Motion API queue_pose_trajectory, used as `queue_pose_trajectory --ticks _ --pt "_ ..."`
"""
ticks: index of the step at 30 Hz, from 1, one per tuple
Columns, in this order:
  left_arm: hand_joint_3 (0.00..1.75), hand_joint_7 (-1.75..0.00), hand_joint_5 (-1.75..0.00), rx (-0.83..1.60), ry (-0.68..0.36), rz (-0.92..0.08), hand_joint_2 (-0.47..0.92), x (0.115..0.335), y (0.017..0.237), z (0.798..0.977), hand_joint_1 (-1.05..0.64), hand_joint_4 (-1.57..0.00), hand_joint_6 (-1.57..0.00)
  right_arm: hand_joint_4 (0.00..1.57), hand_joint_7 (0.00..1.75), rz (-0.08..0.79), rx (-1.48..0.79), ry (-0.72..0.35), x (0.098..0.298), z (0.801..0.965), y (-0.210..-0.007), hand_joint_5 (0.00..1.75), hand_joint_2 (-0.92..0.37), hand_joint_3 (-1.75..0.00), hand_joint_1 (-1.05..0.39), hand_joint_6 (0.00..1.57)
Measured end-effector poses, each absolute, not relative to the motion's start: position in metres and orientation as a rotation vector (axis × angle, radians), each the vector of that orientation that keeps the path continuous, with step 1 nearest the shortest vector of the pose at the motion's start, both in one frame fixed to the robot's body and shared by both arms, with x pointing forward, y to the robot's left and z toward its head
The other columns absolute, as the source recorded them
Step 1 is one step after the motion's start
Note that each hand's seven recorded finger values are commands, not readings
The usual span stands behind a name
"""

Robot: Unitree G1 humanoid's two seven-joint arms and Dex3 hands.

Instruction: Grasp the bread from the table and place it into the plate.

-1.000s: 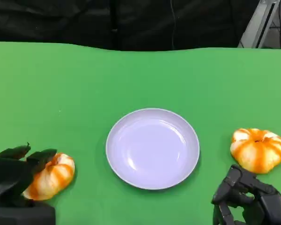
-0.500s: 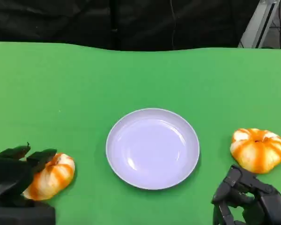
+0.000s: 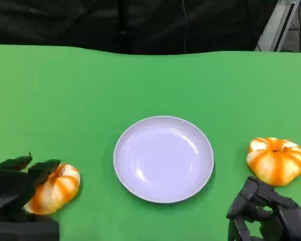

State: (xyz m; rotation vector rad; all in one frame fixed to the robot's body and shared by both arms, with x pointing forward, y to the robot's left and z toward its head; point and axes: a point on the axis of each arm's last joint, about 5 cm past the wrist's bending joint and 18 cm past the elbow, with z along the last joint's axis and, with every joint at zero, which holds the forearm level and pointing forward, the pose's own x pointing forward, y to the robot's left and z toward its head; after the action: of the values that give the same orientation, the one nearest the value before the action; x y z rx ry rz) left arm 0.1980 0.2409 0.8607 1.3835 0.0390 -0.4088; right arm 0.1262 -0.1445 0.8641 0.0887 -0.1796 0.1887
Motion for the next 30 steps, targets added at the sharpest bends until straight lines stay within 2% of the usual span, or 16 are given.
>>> queue_pose_trajectory --ticks 6,7,8,11,14,15,16,18,24,30 --pt "0.44 0.00 0.00 1.384 0.036 -0.406 0.92 0.198 0.241 0.861 -1.05 -0.17 -0.22 0.81 1.55 0.189 0.089 -0.180 0.126 0.864 -0.144 1.75 -0.62 -1.10 -0.16 0.75" --pt "0.40 -0.05 -0.05 1.384 0.037 -0.406 0.92 0.198 0.241 0.861 -0.95 -0.38 -0.43 0.81 1.55 0.189 0.089 -0.180 0.126 0.864 -0.144 1.75 -0.62 -1.10 -0.16 0.74" --pt "0.39 -0.05 -0.05 1.377 0.039 -0.406 0.92 0.200 0.242 0.859 -0.91 -0.45 -0.51 0.80 1.55 0.188 0.089 -0.179 0.126 0.864 -0.145 1.75 -0.62 -1.10 -0.16 0.74" --pt "0.37 -0.05 -0.05 1.346 0.077 -0.399 0.92 0.205 0.246 0.850 -0.88 -0.53 -0.58 0.80 1.55 0.188 0.087 -0.181 0.126 0.864 -0.144 1.75 -0.62 -1.10 -0.16 0.74" --pt "0.37 -0.04 -0.05 1.332 0.060 -0.393 0.92 0.208 0.245 0.848 -0.88 -0.54 -0.60 0.80 1.55 0.188 0.087 -0.181 0.126 0.864 -0.144 1.75 -0.62 -1.10 -0.16 0.74" --pt "0.35 -0.07 -0.09 1.332 0.055 -0.392 0.92 0.208 0.245 0.848 -0.81 -0.62 -0.67 0.80 1.55 0.188 0.087 -0.181 0.126 0.864 -0.144 1.75 -0.62 -1.10 -0.16 0.74" --pt "0.28 -0.13 -0.17 1.332 0.055 -0.392 0.92 0.209 0.246 0.848 -0.68 -0.78 -0.82 0.80 1.55 0.188 0.087 -0.181 0.126 0.864 -0.144 1.75 -0.62 -1.10 -0.16 0.74" --pt "0.21 -0.16 -0.24 1.323 0.048 -0.378 0.92 0.209 0.245 0.848 -0.56 -0.91 -0.94 0.80 1.55 0.188 0.088 -0.182 0.127 0.864 -0.144 1.75 -0.62 -1.10 -0.16 0.74" --pt "0.23 -0.13 -0.33 1.294 0.043 -0.346 0.92 0.210 0.243 0.847 -0.40 -0.98 -1.02 0.80 1.55 0.192 0.087 -0.184 0.127 0.865 -0.144 1.75 -0.60 -1.11 -0.17 0.74" --pt "0.23 -0.11 -0.35 1.291 0.050 -0.343 0.92 0.210 0.241 0.847 -0.42 -0.94 -1.03 0.81 1.54 0.188 0.088 -0.183 0.127 0.864 -0.144 1.75 -0.60 -1.12 -0.16 0.75"
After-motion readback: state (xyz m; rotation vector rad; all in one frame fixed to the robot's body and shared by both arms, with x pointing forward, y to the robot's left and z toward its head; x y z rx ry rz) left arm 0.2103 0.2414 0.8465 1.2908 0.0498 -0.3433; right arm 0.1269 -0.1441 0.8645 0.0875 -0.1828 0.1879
